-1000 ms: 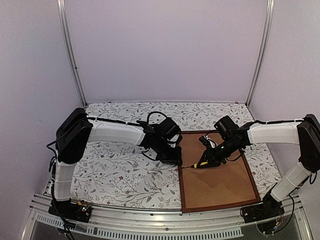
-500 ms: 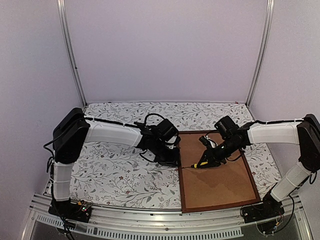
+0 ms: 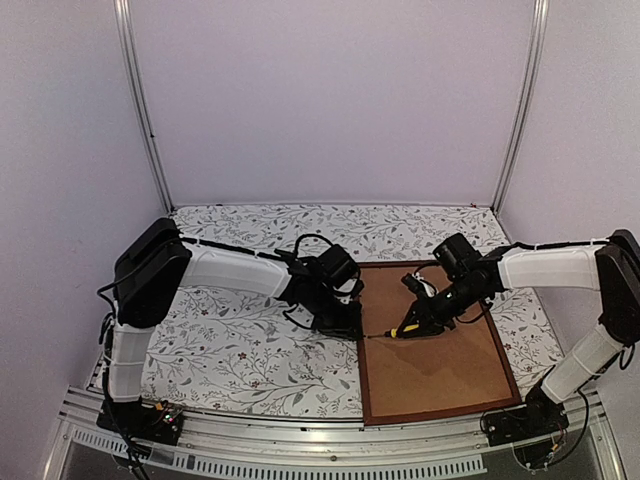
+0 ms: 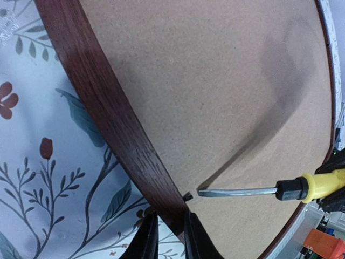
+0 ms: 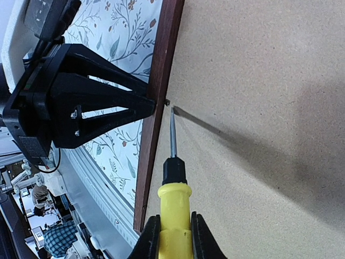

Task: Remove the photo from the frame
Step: Hold the photo frame at the center of the board.

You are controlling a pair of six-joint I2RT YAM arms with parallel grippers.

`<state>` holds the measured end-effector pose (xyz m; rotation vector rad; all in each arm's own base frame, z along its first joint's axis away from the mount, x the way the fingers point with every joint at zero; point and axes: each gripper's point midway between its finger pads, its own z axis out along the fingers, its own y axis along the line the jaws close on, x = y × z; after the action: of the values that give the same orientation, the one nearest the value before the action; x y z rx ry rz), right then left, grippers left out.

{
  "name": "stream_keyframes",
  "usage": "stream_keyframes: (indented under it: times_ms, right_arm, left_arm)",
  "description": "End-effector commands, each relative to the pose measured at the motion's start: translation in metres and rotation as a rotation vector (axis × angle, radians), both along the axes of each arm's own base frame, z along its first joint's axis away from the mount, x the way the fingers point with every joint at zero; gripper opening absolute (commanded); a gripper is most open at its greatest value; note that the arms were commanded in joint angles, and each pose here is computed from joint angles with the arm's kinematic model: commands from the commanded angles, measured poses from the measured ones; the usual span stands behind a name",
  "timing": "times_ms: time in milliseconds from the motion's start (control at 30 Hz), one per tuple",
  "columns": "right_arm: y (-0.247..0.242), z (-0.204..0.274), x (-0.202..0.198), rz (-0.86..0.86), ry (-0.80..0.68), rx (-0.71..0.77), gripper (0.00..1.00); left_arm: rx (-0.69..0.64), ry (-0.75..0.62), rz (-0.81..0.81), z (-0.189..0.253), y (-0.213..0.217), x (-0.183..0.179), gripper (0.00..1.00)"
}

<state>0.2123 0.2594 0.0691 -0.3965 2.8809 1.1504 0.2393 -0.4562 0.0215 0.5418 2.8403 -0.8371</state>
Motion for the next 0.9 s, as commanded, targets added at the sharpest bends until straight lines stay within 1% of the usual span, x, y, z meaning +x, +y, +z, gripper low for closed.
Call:
stream_keyframes:
  times_ms: [0, 533, 867]
  right_arm:
    - [-0.011, -0.002, -0.008, -0.007, 0.027, -0.014, 0.0]
    - [-0.014, -0.03, -0.005, -0.002, 0.073, -0.043, 0.0]
    - [-0.012, -0.04, -0.005, 0.01, 0.098, -0.044, 0.0]
  left_arm:
    - [0.048, 0.021, -0.01, -0.019, 0.003, -0.006, 0.19]
    - [0.05, 0.027, -0.011, -0.022, 0.003, -0.007, 0.13]
    - [0.039, 0.036, -0.019, -0.024, -0.001, -0.01, 0.08]
